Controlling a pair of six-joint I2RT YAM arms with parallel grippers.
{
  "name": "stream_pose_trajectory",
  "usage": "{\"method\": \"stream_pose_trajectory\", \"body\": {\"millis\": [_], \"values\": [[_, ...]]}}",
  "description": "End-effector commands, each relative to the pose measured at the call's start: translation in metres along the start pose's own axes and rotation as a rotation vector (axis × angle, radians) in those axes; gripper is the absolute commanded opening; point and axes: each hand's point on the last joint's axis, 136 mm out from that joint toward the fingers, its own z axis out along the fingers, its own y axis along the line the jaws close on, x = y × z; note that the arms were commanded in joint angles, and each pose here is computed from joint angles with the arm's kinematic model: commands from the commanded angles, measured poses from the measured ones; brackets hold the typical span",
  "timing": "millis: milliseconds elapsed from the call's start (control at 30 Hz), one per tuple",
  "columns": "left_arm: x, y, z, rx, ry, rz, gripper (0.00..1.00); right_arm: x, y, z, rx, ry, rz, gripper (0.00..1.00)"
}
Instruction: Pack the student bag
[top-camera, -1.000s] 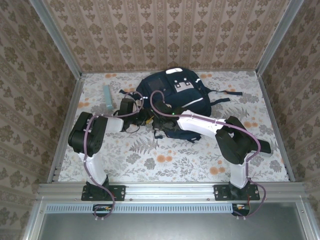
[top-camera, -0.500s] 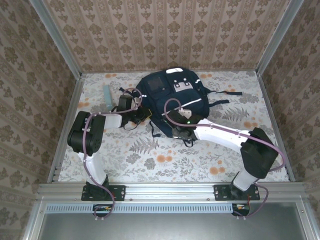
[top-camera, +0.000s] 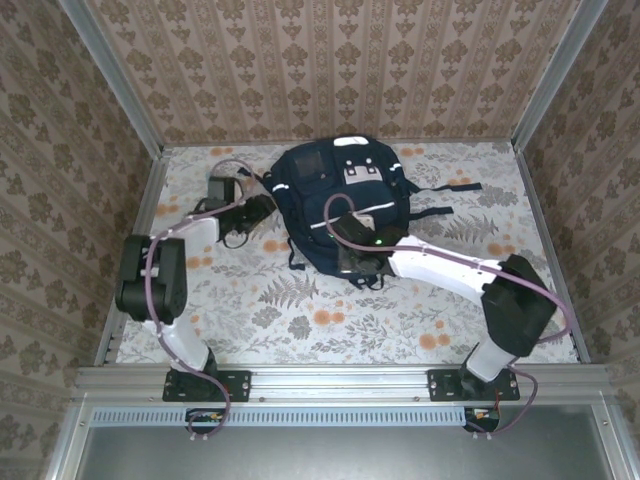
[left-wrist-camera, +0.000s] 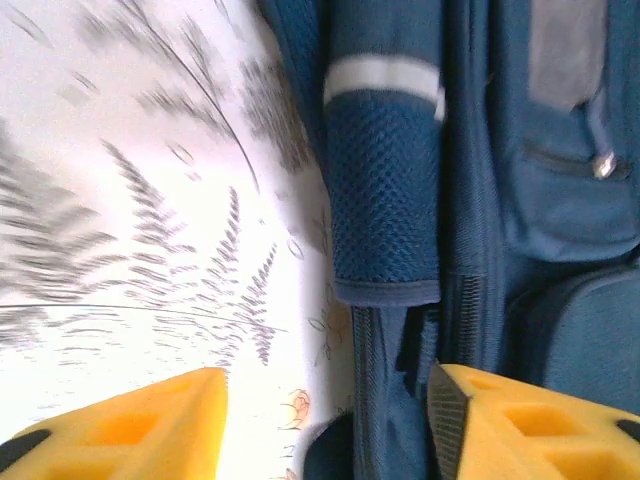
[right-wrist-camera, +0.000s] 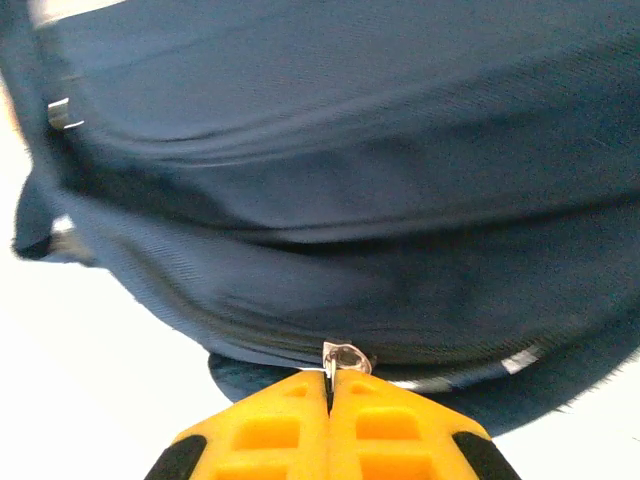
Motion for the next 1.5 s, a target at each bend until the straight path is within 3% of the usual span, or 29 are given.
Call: {"method": "stream_pose_trajectory", "body": {"millis": [0,167,333,500,1000,1167,1467], "values": [[0.001,0.013,-0.036,-0.094,-0.047,0.025,0.64,-0.025,0.083,-0.007,-0.262,-0.046,-0.095,0.00],[0.021,0.023,-0.070,-0.100,-0.062,-0.028,0.69,-0.043,0.135,0.002,-0.415,-0.051,-0.095,0.00],[0.046,-0.003,-0.084,0.068,0.009,-0.056,0.69,-0.048,0.162,0.014,-0.489,-0.029,-0.100,0.00],[0.063,-0.012,-0.078,0.158,0.082,-0.103,0.64,-0.040,0.171,0.020,-0.539,0.009,-0.107,0.00],[0.077,-0.006,-0.038,0.138,0.184,-0.132,0.57,-0.010,0.179,0.020,-0.643,0.105,-0.151,0.00],[0.082,0.007,-0.029,0.094,0.194,-0.149,0.34,-0.006,0.166,0.022,-0.596,0.098,-0.141,0.00],[0.076,0.024,-0.030,0.023,0.137,-0.142,0.06,-0.015,0.067,0.016,-0.185,-0.073,-0.086,0.00]]}}
